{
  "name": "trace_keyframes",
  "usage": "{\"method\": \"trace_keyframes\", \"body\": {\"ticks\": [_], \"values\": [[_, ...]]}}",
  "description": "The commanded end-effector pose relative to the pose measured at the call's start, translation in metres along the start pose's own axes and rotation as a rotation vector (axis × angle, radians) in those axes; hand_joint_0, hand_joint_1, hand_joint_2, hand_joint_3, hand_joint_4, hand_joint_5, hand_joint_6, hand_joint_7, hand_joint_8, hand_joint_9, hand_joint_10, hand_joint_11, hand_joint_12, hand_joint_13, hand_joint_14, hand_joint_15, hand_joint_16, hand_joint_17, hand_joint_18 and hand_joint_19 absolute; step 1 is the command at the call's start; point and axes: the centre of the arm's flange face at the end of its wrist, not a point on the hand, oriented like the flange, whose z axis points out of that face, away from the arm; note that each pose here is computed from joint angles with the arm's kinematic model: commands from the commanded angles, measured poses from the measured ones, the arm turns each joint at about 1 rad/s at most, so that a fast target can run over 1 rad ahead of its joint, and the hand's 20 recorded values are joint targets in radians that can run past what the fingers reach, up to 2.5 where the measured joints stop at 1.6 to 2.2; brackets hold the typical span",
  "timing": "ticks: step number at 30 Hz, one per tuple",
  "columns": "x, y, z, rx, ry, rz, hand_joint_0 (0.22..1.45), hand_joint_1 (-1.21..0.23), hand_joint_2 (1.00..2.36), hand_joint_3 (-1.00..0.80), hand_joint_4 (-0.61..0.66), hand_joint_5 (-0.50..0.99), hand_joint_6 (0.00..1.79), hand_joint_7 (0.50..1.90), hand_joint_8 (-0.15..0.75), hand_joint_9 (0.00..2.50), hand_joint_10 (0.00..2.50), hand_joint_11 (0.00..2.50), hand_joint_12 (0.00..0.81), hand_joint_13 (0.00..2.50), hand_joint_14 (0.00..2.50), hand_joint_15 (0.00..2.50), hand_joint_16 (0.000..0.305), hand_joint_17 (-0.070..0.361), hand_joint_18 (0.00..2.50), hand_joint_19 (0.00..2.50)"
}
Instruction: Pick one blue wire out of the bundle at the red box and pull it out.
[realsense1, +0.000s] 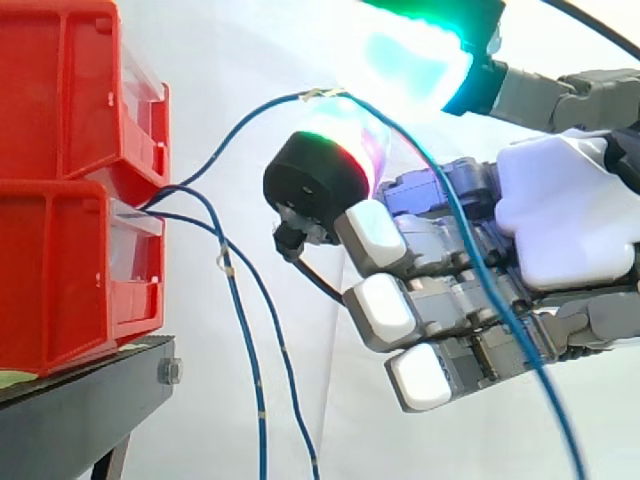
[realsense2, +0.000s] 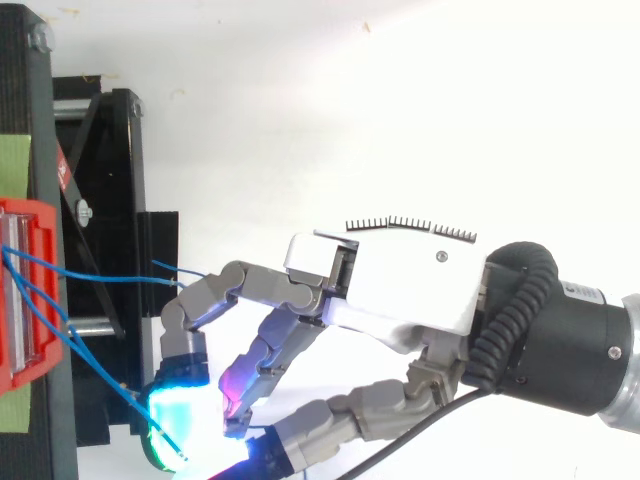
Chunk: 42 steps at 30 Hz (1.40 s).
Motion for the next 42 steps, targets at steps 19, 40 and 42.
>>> {"method": "trace_keyframes", "body": {"ticks": [19,40,42], "values": [[0.004,-0.002,-0.002,0.003,0.005,-0.008,0.60,-0.96,1.00,0.00,-0.16,-0.02,0.89,1.16,0.298,1.29,0.00,0.28,0.466,1.11,0.01,0.41,0.063,0.141,1.11,0.36],[-0.007,-0.009,-0.017,0.118,-0.010,-0.167,0.61,-0.96,1.00,-0.01,-0.13,-0.02,0.88,1.18,0.377,1.17,0.00,0.23,0.485,1.07,0.01,0.40,0.064,0.143,1.10,0.34],[-0.008,-0.005,-0.020,0.123,-0.010,-0.171,0.61,-0.96,1.00,-0.01,-0.13,-0.02,0.88,1.18,0.387,1.15,0.00,0.22,0.494,1.07,0.01,0.40,0.065,0.145,1.09,0.34]]}}
